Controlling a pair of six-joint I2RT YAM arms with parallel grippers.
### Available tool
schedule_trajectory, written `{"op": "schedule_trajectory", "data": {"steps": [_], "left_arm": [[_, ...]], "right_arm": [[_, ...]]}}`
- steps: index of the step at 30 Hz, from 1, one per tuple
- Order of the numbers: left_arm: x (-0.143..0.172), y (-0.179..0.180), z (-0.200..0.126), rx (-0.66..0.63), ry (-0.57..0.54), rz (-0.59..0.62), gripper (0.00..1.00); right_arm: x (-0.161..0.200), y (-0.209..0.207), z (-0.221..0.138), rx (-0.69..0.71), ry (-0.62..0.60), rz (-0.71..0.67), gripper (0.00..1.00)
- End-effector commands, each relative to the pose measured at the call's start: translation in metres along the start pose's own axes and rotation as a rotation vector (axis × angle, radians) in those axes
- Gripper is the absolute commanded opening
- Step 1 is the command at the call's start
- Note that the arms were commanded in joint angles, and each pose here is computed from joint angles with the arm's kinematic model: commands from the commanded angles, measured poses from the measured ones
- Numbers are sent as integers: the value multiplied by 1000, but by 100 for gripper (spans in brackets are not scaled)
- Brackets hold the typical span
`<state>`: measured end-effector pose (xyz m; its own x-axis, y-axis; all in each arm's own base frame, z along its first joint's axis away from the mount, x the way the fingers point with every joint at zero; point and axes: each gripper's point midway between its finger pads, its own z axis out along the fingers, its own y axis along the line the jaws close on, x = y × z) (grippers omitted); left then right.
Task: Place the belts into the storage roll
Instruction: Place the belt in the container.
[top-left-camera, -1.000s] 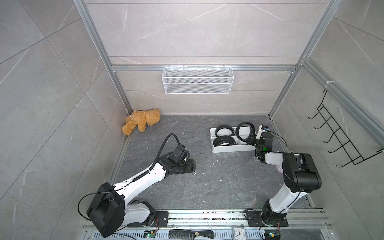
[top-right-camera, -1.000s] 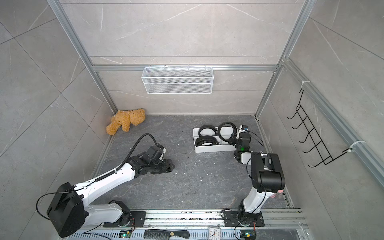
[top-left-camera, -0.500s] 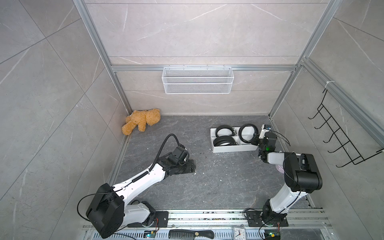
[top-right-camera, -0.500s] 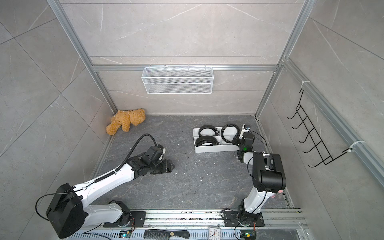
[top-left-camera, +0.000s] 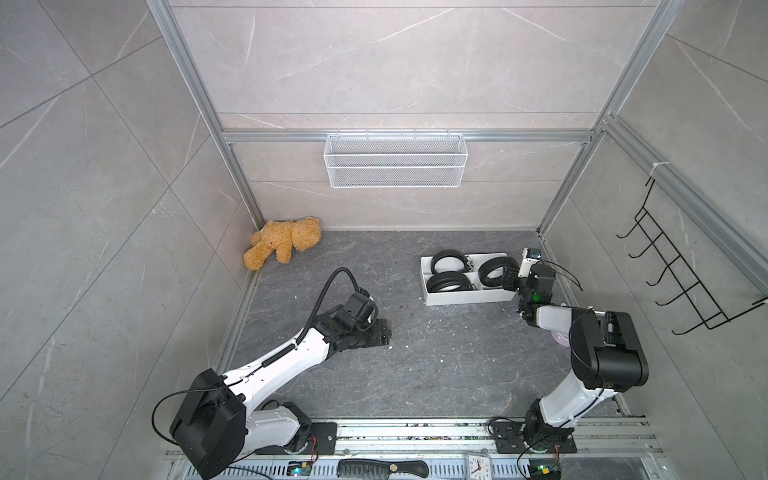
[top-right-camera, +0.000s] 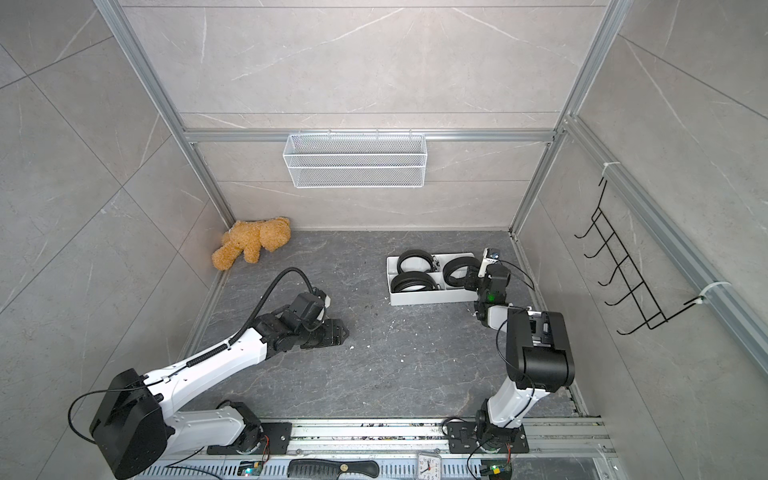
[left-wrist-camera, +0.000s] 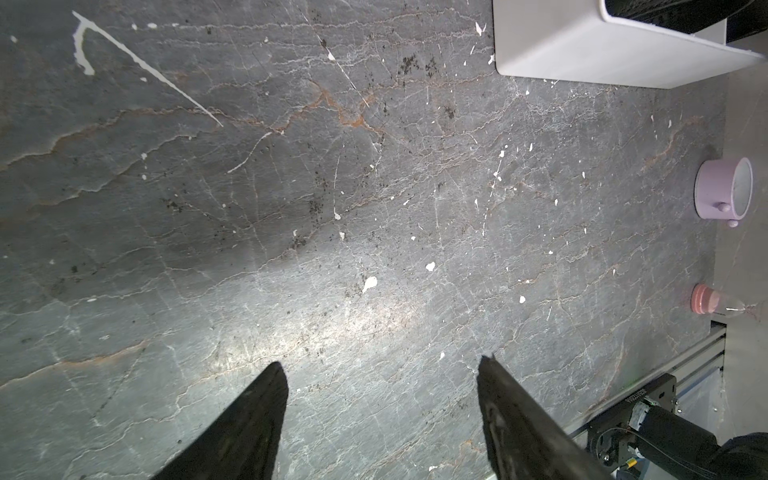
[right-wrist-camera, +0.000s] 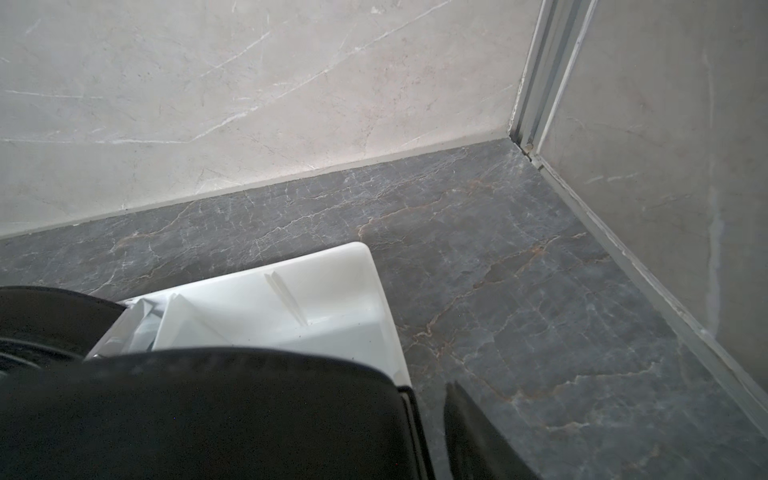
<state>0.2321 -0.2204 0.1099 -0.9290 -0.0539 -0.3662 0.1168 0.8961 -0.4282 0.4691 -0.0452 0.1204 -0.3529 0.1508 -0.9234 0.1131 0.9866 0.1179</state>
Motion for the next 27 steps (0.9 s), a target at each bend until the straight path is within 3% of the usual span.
{"op": "schedule_trajectory", "data": {"steps": [1,3,8,16,19,27], "left_arm": [[-9,-4,-8,13,-35,3,75],[-9,-4,-9,12,-36,5,75],[-10,-5,-10,12,-38,4,75],[-11,-7,-11,20,-40,3,75],[-11,-7,-11,20,-42,6,75],[-12,-6,-13,19,-49,5,75]], "right_arm": [[-9,1,-11,7,-13,-1,62],[-13,2,-17,8,-22,13,75],[-14,1,-30,26,60,56,85],[-2,-8,-61,107,228,129,85],[-12,-8,-71,112,217,152,85],[-18,-10,-86,101,364,300,82]]}}
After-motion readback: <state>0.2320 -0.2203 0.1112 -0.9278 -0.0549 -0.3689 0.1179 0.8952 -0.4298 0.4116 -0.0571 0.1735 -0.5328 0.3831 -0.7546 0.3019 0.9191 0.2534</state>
